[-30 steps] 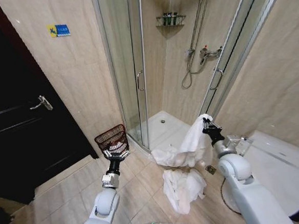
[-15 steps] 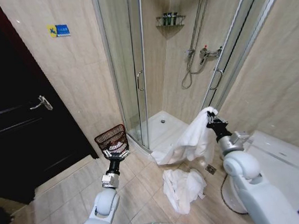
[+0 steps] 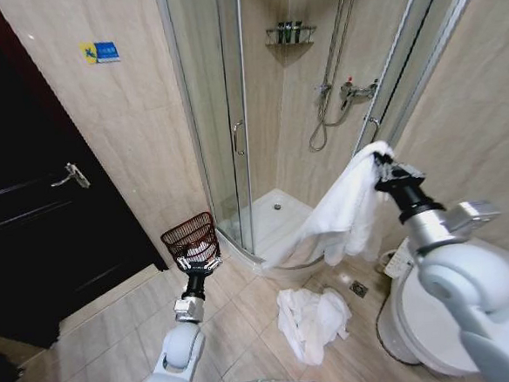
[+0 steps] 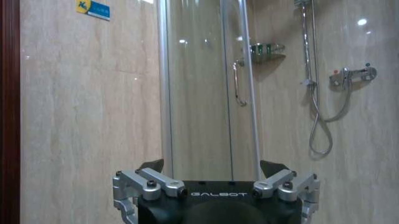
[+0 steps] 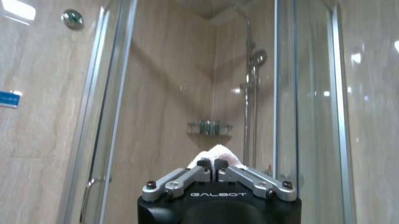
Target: Discard the used towel into the hamper.
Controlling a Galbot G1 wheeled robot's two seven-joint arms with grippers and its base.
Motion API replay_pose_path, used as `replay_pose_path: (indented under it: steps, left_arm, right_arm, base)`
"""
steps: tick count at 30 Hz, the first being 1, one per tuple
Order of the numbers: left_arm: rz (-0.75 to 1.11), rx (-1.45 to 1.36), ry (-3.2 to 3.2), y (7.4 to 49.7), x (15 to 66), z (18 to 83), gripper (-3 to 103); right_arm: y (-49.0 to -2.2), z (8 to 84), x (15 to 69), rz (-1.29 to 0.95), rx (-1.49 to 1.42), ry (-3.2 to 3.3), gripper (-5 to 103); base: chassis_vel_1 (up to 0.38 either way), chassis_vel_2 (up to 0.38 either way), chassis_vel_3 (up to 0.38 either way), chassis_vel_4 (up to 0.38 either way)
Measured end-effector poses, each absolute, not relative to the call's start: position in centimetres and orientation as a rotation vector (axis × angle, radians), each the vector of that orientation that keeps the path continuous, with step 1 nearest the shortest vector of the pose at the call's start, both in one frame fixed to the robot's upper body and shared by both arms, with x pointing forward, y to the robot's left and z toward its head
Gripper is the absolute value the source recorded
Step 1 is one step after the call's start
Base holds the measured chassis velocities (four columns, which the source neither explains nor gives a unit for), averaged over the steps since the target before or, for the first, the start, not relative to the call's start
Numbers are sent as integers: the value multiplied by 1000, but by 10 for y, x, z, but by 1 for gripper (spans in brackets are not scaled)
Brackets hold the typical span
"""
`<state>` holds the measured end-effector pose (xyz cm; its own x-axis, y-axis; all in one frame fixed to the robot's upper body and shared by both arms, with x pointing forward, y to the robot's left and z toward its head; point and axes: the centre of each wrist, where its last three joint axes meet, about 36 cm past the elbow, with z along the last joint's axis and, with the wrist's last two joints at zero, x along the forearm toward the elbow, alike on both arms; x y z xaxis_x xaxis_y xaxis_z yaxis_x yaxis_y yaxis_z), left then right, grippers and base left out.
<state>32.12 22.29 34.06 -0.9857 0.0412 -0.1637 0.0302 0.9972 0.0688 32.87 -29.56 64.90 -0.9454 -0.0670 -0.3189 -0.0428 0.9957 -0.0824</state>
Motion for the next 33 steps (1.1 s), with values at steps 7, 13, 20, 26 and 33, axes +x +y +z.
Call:
replay_pose_path:
  steps: [7,13,20,26,33]
  left_arm:
    - [86,49,2952,221,326,347,100]
    - [78,48,2944,221,324,347,100]
    - [56,24,2942,221,324,348,100]
    - [52,3,2947,221,326,346,100]
    - [55,11,2973,218,325,346,100]
  right_arm:
    - [-309,705,311,-190,-70,2735,2]
    - [-312,734,304,-241,-69,2714,2]
    - [-311,688,305,-106,-30,2848,2]
    - [-310,641,297,-6,20,2938,2]
    - [-307,626,294,54,47,2949,2]
  base:
    - [0,0,0,0]
    - [0,0,0,0]
    - [0,0,0,0]
    - [0,0,0,0]
    - [0,0,0,0]
